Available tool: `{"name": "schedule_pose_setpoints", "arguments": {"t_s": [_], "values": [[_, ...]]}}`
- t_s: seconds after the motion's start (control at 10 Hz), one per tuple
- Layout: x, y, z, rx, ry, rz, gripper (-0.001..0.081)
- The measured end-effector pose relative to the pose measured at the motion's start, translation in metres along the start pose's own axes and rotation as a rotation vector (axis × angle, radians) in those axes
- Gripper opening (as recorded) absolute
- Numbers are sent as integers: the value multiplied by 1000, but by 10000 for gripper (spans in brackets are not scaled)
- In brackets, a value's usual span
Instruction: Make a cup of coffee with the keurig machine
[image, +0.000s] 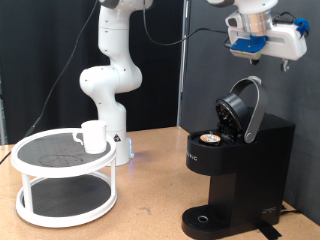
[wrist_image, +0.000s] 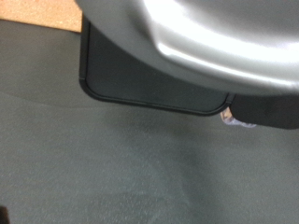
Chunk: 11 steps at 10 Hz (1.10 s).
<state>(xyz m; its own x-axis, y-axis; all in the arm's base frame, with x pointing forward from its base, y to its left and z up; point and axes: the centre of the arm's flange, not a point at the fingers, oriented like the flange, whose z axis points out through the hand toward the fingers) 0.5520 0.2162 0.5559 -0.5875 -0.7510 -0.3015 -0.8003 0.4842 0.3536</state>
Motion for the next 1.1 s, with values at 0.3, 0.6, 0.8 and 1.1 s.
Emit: {"name": "schedule_pose_setpoints", "arguments": {"t_s": [0.3, 0.6, 0.8, 1.1], "values": [[2, -3, 6, 7, 26, -2, 638], [6, -7, 9, 30, 43, 10, 293], [9, -11, 11, 48, 50, 13, 158], [13, -11, 14, 49, 58, 17, 11]]}}
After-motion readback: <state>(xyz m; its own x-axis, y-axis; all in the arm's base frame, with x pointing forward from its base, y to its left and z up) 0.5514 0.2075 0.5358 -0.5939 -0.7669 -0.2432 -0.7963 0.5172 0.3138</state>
